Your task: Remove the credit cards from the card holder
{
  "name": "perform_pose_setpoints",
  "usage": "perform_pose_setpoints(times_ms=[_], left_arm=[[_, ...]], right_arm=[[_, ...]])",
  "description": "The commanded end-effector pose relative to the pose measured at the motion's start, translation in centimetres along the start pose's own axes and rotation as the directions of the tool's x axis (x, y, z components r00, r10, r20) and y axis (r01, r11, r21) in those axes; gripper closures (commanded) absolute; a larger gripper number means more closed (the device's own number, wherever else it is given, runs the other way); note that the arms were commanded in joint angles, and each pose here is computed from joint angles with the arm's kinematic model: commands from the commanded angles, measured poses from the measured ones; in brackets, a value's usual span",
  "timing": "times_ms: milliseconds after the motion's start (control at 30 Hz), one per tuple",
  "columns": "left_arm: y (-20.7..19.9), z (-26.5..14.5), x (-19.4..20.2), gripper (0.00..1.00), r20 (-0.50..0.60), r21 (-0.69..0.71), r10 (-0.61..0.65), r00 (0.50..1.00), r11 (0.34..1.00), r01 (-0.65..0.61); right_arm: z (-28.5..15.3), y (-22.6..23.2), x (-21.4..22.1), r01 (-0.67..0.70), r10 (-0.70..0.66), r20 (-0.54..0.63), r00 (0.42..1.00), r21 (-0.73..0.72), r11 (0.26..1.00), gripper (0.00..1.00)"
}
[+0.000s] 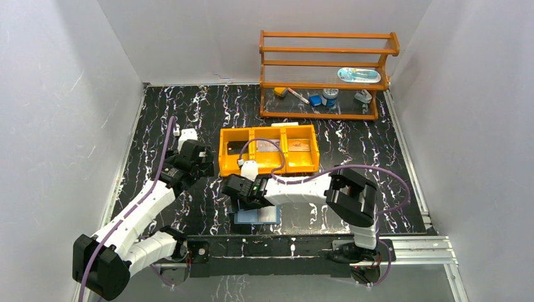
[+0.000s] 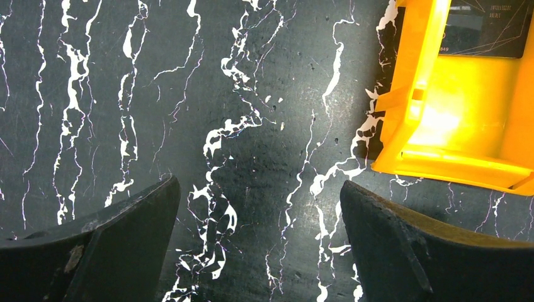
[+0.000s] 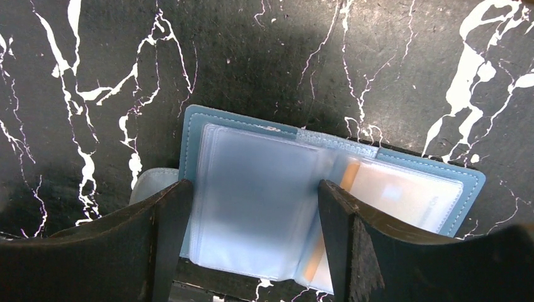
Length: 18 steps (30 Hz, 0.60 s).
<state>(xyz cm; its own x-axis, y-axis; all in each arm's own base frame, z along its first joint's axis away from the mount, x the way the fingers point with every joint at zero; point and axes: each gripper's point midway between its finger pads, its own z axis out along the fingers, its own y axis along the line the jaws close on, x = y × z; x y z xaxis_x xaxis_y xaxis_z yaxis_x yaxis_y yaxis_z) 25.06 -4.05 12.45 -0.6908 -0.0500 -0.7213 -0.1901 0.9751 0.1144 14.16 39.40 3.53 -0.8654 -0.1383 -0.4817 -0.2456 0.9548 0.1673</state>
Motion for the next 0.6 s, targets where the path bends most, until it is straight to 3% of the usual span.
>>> perform_pose_setpoints(times_ms=[0, 200, 300, 400, 567], left_arm=[[0.7, -0.8, -1.5, 0.02, 0.044, -0.022, -0.033, 0.998, 0.999, 0.034], [0.7, -0.7, -1.4, 0.02, 0.04, -0.023, -0.029, 0.999, 0.999, 0.03], [0.6, -0.7, -1.4, 0.02, 0.042, -0.022, -0.03, 0.999, 0.999, 0.031], [0.7, -0.7, -1.4, 0.02, 0.041, -0.023, -0.03, 0.999, 0.999, 0.031], [0.6, -0.6, -1.4, 0.02, 0.037, -0.019, -0.028, 0.999, 0.999, 0.028]], right_arm=[[-0.2, 0.2, 0.2, 0.011, -0.01, -0.009, 1.0, 0.051, 0.999, 0.2], [1.1, -1.6, 1.7, 0.085, -0.079, -0.039, 0.996, 0.182, 0.98, 0.22], [1.3, -2.3, 1.9, 0.106, -0.099, -0.041, 0.994, 0.227, 0.968, 0.34], [1.2, -2.2, 1.7, 0.101, -0.096, -0.033, 0.995, 0.222, 0.97, 0.46], [0.9, -1.1, 1.5, 0.068, -0.067, -0.018, 0.998, 0.14, 0.988, 0.52]])
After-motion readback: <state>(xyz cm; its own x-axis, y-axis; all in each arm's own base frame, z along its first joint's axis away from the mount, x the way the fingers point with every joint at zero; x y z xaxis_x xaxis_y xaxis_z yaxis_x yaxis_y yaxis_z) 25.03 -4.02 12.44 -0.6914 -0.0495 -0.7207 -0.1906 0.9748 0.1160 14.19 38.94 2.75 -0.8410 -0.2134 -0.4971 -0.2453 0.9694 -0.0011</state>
